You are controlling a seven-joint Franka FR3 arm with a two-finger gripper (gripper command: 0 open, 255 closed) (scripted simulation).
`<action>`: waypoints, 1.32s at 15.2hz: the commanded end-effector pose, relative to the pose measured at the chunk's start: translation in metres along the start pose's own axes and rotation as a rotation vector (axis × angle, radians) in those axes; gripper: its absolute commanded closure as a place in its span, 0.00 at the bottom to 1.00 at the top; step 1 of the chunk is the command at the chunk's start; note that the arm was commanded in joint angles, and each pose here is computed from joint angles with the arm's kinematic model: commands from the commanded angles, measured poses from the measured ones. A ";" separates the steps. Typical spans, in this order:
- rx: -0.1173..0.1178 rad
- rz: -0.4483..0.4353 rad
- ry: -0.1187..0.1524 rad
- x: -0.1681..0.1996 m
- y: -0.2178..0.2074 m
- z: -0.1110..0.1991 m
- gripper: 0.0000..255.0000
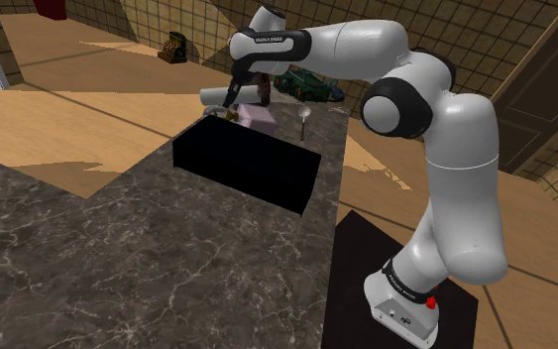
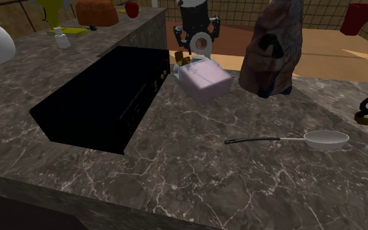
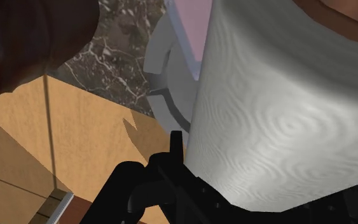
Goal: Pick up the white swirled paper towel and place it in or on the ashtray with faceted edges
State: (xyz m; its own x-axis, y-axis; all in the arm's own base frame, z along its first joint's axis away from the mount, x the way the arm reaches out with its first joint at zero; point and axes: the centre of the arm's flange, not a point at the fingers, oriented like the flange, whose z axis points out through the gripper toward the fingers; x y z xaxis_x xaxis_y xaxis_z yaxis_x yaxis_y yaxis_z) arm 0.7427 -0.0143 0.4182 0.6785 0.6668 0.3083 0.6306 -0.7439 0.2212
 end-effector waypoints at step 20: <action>0.014 0.005 -0.020 -0.011 -0.005 -0.024 0.00</action>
State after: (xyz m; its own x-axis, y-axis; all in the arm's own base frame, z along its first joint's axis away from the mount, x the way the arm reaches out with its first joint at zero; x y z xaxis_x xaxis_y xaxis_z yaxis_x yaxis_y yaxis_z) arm 0.7276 -0.0171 0.4250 0.6880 0.6642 0.2922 0.6324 -0.7463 0.2074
